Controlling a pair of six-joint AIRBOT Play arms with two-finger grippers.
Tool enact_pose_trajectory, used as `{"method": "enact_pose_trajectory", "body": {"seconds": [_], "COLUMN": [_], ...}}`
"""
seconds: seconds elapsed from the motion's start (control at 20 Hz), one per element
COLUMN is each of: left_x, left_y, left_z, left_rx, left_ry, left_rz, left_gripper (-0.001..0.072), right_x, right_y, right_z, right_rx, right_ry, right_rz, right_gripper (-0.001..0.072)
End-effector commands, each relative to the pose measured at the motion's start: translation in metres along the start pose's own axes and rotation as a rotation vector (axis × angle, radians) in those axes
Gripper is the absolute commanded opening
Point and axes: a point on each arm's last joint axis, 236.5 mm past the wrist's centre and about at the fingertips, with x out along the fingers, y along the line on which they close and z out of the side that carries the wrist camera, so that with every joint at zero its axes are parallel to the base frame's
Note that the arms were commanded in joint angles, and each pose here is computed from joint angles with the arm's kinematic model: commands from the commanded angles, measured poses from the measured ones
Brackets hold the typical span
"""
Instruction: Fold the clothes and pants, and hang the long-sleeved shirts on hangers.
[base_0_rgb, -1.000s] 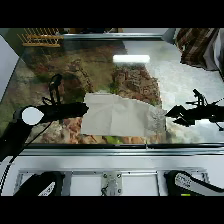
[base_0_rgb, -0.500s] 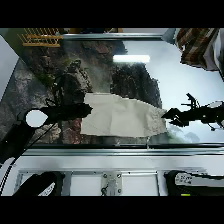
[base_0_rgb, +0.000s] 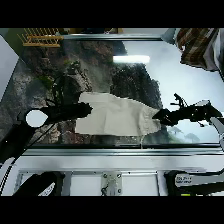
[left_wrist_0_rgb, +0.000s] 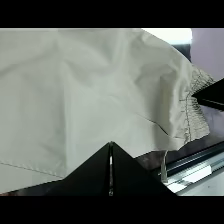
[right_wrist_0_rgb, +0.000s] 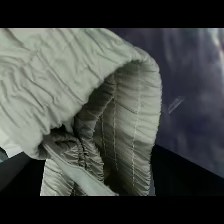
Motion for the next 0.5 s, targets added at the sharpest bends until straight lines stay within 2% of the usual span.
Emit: {"method": "enact_pose_trajectory", "body": {"seconds": [0.0,0.1,0.15,0.2,0.45], "left_x": [0.000,0.000,0.000,0.000,0.000], "left_y": [0.000,0.000,-0.001,-0.001,-0.001], "left_z": [0.000,0.002,0.004,0.005,0.006], "left_rx": [0.000,0.000,0.000,0.000,0.000], "left_ry": [-0.001,-0.009,-0.017,-0.023,-0.025], "left_rz": [0.000,-0.001,-0.002,-0.003,-0.003], "left_gripper": [0.0006,0.0006,0.0006,0.0006,0.0006], "right_x": [0.009,0.009,0.009,0.009,-0.020], "right_y": [0.010,0.017,0.020,0.024,0.032], "right_z": [0.003,0.006,0.008,0.010,0.043], "right_rx": [-0.023,-0.010,-0.008,-0.033,-0.081], "right_ry": [-0.003,-0.018,-0.027,-0.034,-0.165], "right_rz": [0.010,0.038,0.054,0.067,0.054], "right_gripper": [0.0662,0.0210,0.0088,0.0009,0.0007]}}
